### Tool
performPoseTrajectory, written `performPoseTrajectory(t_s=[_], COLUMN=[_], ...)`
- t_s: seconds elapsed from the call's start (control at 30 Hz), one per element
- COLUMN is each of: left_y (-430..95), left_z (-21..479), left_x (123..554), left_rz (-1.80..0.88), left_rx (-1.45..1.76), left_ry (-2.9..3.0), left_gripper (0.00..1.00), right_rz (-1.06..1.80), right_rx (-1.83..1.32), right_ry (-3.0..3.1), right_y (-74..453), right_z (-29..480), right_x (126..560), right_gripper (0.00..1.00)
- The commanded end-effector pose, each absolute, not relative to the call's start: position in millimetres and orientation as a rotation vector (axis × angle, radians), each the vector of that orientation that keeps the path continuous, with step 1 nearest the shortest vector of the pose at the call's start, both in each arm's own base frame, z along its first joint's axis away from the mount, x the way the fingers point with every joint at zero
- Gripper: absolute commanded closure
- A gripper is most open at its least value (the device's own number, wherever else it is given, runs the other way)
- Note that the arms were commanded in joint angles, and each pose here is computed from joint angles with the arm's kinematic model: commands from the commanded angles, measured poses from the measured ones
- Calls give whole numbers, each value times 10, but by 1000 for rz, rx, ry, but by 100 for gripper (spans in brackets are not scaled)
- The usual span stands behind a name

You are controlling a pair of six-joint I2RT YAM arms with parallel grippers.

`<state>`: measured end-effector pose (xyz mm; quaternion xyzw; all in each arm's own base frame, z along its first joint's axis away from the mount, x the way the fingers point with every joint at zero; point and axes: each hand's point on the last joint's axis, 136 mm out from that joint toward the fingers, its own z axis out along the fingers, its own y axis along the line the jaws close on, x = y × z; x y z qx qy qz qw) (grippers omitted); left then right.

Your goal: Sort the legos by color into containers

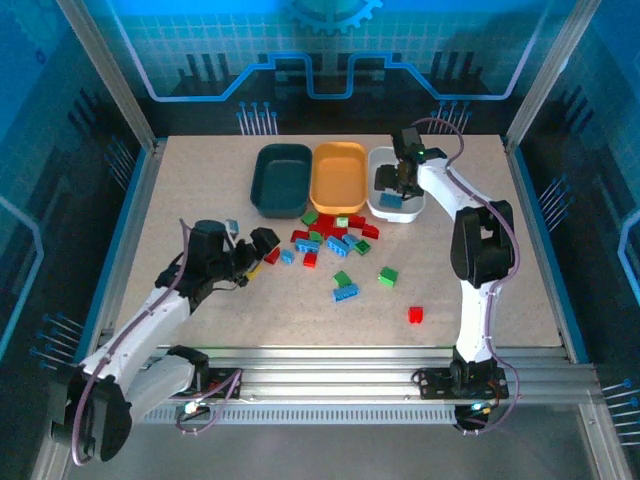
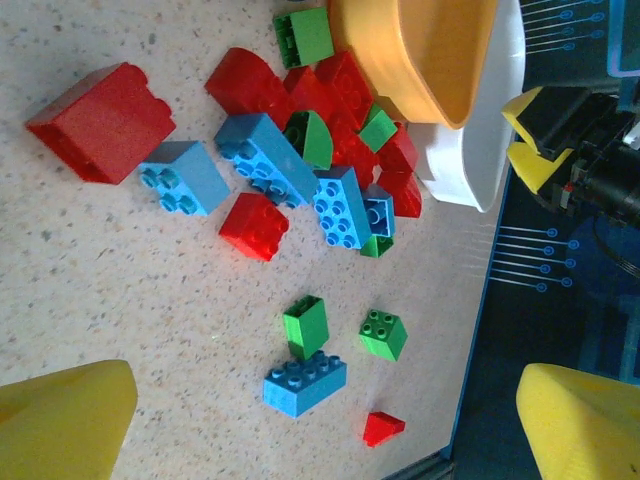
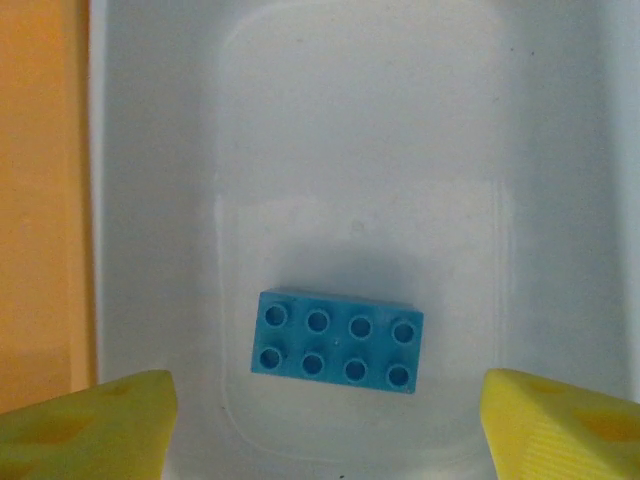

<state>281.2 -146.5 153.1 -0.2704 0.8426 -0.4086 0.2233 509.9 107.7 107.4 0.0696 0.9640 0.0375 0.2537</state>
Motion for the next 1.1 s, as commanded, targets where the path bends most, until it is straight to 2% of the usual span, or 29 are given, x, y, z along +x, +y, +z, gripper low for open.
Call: performPoseTrajectory(t_s=[0.0,0.17,0.37,0.5,0.63,0.83,0.93,1.07], left_y=[-1632,-1926,-2365,-2536,-2582,-2482,-2435,-2336], left_z=[1838,1902,1704,1486,1393,1203,1206,1231], left_x=[2996,3054,2933,2791,2597,2286,2225,2166], left_rz=[-1184,-1184,-1151,-1146,-1134,-1079,-1057,-1023], left_rx=[-651,-570,-468,-469,-488,-561,-564,-563], left_ry=[2261,2314,2433,2496,2532,2570,2580,2575], left_gripper=[1,1,1,1,1,1,1,1], right_rz=[153,144,185,203,172,92,138,113], right_rx=[187,205,80,-90,-175,-118,-102,-65], right_ry=[2534,2512,2625,2725,2792,2856,2882,2895], right_y=[1110,1101,1321,1447,1459,1344,1449,1504], right_z=[1538,1634,1111,833,655,364,247,152], right_x=[5021,4532,3600,3173,2946,2837,2842,2848], right_gripper=[19,19,20,19,17,14,16,26])
